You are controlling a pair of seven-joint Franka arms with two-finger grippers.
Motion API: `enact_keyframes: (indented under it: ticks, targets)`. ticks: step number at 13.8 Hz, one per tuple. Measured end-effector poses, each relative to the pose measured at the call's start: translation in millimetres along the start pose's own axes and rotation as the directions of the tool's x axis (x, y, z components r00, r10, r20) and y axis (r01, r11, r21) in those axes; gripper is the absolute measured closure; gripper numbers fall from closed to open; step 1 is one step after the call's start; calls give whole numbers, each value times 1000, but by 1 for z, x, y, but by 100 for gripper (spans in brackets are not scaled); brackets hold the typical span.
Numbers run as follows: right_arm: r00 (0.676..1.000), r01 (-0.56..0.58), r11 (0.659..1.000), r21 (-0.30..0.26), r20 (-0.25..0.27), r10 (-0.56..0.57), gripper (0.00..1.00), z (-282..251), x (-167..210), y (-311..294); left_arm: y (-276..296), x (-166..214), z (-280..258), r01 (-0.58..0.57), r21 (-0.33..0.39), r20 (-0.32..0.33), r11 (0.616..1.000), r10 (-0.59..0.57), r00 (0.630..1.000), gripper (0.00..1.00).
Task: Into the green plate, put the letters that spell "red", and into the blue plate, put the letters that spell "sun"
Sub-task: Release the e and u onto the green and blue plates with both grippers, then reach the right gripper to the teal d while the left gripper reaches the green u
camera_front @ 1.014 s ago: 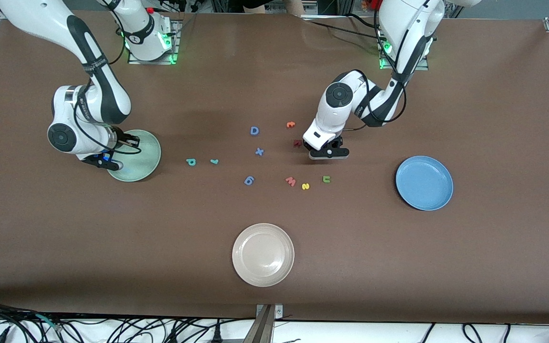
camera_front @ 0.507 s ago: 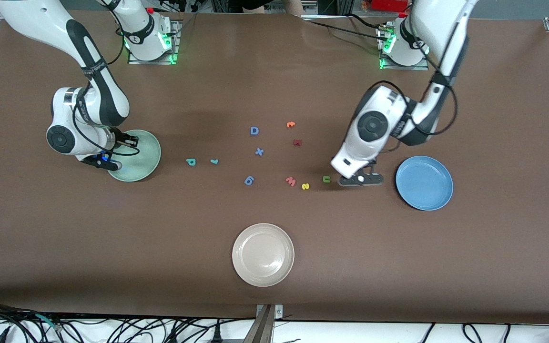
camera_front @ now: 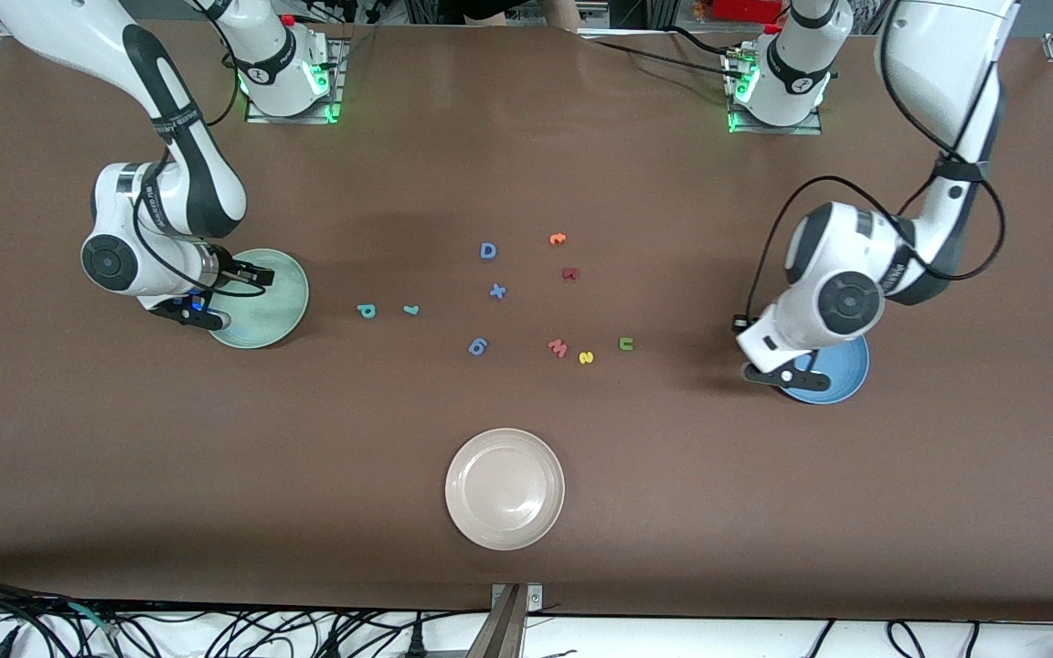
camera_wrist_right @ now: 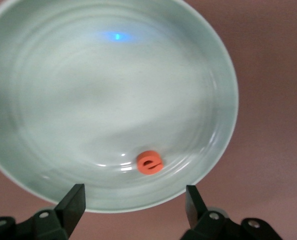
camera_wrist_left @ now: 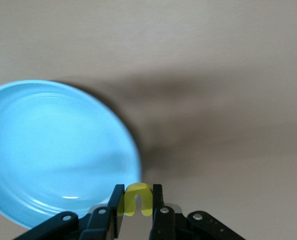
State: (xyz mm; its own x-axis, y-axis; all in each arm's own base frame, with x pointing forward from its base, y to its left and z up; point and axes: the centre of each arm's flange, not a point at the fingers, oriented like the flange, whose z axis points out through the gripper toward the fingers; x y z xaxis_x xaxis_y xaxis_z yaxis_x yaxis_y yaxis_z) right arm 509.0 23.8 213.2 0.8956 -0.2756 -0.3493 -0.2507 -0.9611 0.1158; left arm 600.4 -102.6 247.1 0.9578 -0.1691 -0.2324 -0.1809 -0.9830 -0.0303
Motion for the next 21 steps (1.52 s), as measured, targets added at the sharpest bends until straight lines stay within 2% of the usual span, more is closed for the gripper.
enact_keyframes:
  ticks: [3, 5, 6, 8, 10, 12, 13, 15, 16, 18, 21]
  targets:
    - [998, -54, 999, 11, -37, 54, 10, -26, -7, -46, -59, -3, 2, -42, -23, 2, 999, 42, 999, 74]
    - [990, -122, 992, 35, -73, 124, 9, -48, -13, -81, -77, -3, 1, -61, -29, -4, 998, 61, 998, 70]
    - [980, -172, 984, 52, -90, 176, 7, -59, -17, -98, -74, -1, -1, -71, -29, -9, 997, 70, 997, 65]
    - [950, -290, 954, 79, -100, 297, 5, -70, -25, -127, -64, 1, -5, -87, -29, -17, 996, 87, 996, 47]
    - [903, -413, 906, 94, -90, 421, 2, -69, -27, -150, -56, 3, -7, -98, -30, -21, 995, 97, 995, 27]
    - [850, -514, 851, 106, -76, 522, 2, -60, -22, -169, -44, 7, -14, -82, -67, -40, 994, 80, 996, 7]
    - [823, -554, 824, 118, -72, 563, 2, -55, -18, -178, -32, 10, -21, -74, -91, -53, 993, 69, 996, 0]
    - [768, -624, 767, 150, -62, 638, 2, -39, -12, -194, 8, 15, -31, -44, -116, -80, 992, 35, 996, 0]
    - [752, -644, 750, 153, -57, 657, 2, -30, -12, -200, 36, 18, -35, -32, -118, -113, 993, 19, 993, 0]
    - [741, -658, 739, 143, -50, 670, 2, -14, -12, -208, 98, 22, -33, -23, -123, -176, 992, 1, 984, 0]
    - [721, -681, 718, 146, -42, 692, 2, 1, -8, -210, 168, 19, -13, -47, -130, -210, 990, 19, 978, 0]
